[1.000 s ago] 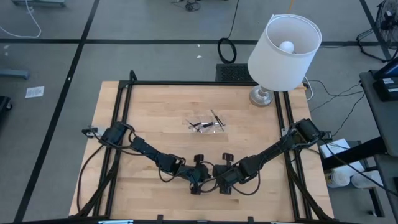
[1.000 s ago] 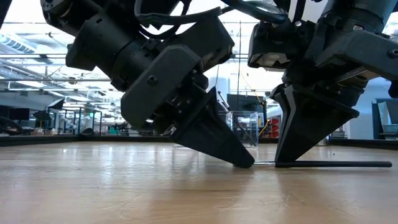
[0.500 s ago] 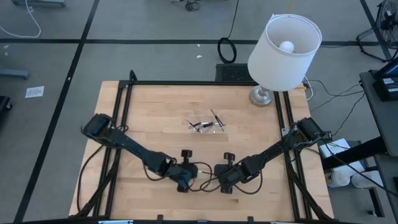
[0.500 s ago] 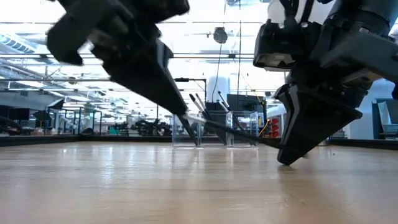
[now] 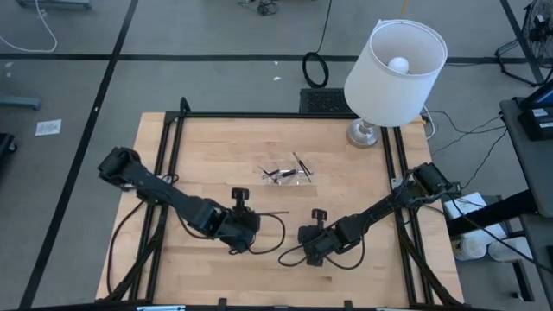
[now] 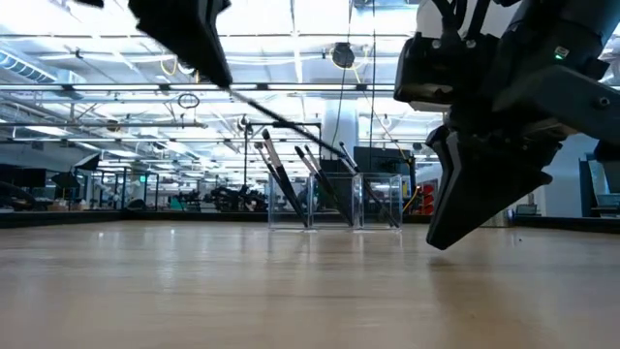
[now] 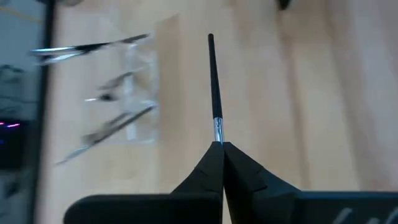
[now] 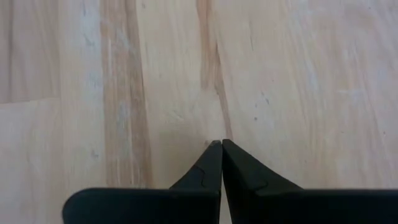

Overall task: Pick & Place Makeup Supplies
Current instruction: Put the makeup brush into the transparent organizer, then return to Home Position

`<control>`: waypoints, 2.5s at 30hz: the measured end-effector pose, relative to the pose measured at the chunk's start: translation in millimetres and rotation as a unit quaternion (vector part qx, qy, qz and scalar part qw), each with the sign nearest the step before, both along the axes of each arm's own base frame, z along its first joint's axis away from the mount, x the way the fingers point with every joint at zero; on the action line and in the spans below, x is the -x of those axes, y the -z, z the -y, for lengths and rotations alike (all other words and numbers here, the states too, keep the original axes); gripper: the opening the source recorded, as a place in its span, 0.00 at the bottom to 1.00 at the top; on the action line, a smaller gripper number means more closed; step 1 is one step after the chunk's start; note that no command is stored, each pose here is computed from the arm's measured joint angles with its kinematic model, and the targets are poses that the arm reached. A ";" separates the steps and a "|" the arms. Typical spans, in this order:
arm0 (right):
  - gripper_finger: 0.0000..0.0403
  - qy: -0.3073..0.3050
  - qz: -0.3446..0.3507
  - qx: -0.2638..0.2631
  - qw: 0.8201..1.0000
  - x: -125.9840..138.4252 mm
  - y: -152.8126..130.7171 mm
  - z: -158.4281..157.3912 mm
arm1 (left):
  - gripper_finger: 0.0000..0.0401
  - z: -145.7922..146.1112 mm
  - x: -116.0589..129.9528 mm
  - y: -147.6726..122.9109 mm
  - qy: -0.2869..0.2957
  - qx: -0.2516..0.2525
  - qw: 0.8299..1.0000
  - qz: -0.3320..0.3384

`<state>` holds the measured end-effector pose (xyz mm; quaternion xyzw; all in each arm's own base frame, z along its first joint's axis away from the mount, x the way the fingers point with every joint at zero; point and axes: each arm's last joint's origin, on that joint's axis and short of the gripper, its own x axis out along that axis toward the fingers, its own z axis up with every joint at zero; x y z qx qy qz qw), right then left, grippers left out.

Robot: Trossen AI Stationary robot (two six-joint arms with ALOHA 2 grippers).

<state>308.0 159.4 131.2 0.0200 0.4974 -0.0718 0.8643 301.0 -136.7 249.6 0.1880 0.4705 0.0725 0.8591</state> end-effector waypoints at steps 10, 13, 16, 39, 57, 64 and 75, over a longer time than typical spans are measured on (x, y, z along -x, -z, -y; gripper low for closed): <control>0.00 0.002 0.035 -0.022 0.999 2.8 6.9 -3.4 | 0.00 -21.5 8.1 -78.2 -0.003 -0.133 0.990 -0.053; 0.00 -0.016 0.067 -0.029 0.997 5.2 13.7 -2.6 | 0.00 -36.1 4.9 -85.4 0.020 -0.185 0.979 -0.081; 0.00 -0.022 0.104 -0.047 0.993 8.3 20.7 -0.7 | 0.00 -54.1 -1.9 -84.3 0.041 -0.233 0.964 -0.119; 0.00 -0.029 0.181 -0.078 0.980 26.1 40.4 12.8 | 0.00 -124.2 -114.4 -8.3 0.189 -0.325 0.870 -0.319; 0.00 -0.036 0.188 -0.075 0.979 25.2 39.6 12.3 | 0.00 -141.2 -140.4 21.4 0.205 -0.295 0.870 -0.338; 0.00 -0.033 0.189 -0.078 0.978 25.2 39.5 12.3 | 0.08 -135.8 -132.7 17.9 0.158 -0.298 0.877 -0.343; 0.00 -0.033 0.192 -0.079 0.978 24.9 39.2 12.1 | 0.32 -114.1 -114.0 -24.3 0.097 -0.325 0.899 -0.276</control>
